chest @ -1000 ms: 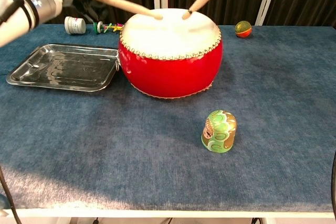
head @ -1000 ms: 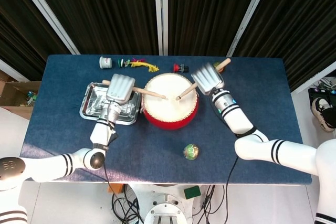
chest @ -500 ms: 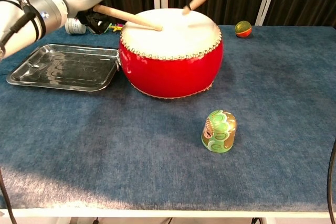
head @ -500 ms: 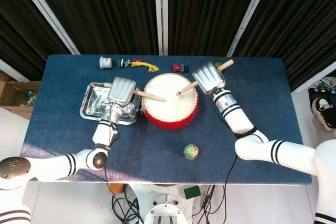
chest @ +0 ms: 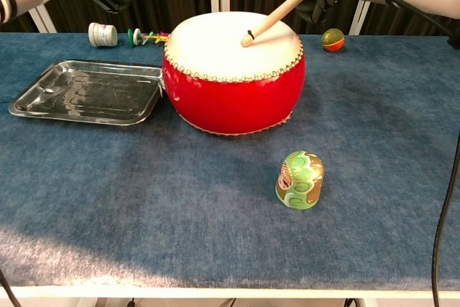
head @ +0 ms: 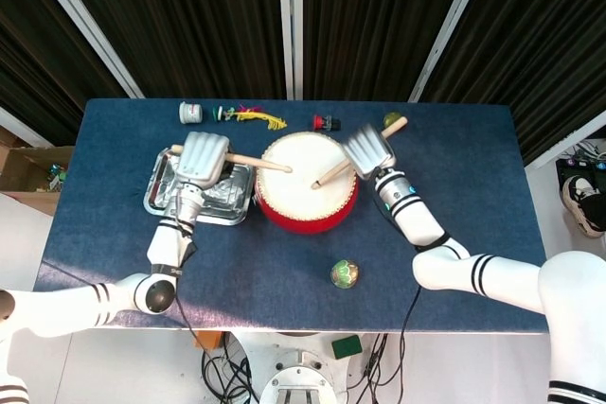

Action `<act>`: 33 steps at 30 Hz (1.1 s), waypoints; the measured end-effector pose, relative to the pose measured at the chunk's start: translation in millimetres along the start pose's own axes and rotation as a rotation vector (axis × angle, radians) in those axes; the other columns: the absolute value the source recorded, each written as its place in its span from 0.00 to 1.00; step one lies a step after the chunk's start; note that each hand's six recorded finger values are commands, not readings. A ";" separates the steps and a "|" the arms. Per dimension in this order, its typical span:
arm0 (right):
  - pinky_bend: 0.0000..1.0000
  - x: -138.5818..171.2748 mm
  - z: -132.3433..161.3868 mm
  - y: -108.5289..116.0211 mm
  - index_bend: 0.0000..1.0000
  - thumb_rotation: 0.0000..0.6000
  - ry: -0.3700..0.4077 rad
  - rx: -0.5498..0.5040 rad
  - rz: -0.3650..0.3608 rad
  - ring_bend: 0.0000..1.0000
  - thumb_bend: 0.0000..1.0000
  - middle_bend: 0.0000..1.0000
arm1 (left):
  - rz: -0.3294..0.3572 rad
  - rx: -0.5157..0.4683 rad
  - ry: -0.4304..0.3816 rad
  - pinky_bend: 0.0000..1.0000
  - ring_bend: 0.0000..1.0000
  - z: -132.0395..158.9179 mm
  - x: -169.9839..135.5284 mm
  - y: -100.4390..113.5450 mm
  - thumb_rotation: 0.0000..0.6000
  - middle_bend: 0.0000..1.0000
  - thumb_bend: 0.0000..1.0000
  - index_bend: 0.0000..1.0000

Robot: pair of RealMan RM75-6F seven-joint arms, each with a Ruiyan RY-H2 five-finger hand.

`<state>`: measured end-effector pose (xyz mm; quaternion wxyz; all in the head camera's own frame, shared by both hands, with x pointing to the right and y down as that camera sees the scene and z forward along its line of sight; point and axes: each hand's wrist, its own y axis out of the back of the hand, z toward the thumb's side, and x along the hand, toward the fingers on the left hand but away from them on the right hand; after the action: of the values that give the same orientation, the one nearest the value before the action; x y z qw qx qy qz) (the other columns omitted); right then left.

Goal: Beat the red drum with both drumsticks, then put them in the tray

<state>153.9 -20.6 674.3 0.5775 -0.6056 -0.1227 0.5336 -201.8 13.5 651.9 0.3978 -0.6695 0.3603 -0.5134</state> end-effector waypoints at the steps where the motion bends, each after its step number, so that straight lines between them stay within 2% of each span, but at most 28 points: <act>1: 0.98 1.8 -2.4 3.5 1.00 1.00 -0.004 -0.027 -0.012 0.98 0.81 1.00 | -0.002 -0.016 0.008 1.00 1.00 -4.2 -1.0 -0.2 1.00 1.00 0.49 1.00; 5: 0.98 19.5 -23.2 23.8 1.00 1.00 -0.023 -0.163 -0.081 0.98 0.81 1.00 | -0.007 -0.076 0.064 1.00 1.00 -31.7 -6.1 -5.7 1.00 1.00 0.49 1.00; 10: 0.98 54.1 -59.9 39.5 1.00 1.00 -0.055 -0.252 -0.146 0.98 0.80 1.00 | -0.012 -0.093 0.145 1.00 1.00 -74.0 -13.0 -16.6 1.00 1.00 0.49 1.00; 14: 0.98 84.5 -86.0 36.4 1.00 1.00 -0.087 -0.301 -0.162 0.98 0.80 1.00 | -0.033 -0.049 0.196 1.00 1.00 -105.8 -17.2 -30.3 1.00 1.00 0.49 1.00; 20: 0.98 108.1 -102.3 27.0 1.00 1.00 -0.113 -0.350 -0.156 0.98 0.80 1.00 | -0.074 0.022 0.238 1.00 1.00 -138.6 -16.3 -50.4 1.00 1.00 0.48 1.00; 25: 0.98 116.8 -104.2 22.7 1.00 1.00 -0.112 -0.370 -0.153 0.98 0.80 1.00 | -0.126 0.057 0.237 1.00 0.99 -146.3 -14.4 -71.4 1.00 1.00 0.48 1.00; 30: 0.98 119.5 -101.8 17.0 1.00 1.00 -0.108 -0.385 -0.140 0.98 0.80 1.00 | -0.171 0.053 0.220 1.00 0.95 -141.0 -12.4 -89.6 1.00 0.98 0.48 0.99; 33: 0.98 120.2 -100.8 13.0 1.00 1.00 -0.107 -0.389 -0.131 0.98 0.80 1.00 | -0.178 0.050 0.205 1.00 0.86 -135.7 -11.6 -93.8 1.00 0.88 0.43 0.90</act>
<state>275.3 10.1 579.0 0.4758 -0.6671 -0.2933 0.4925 -329.6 41.5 753.1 0.3285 -0.6328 0.3255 -0.6211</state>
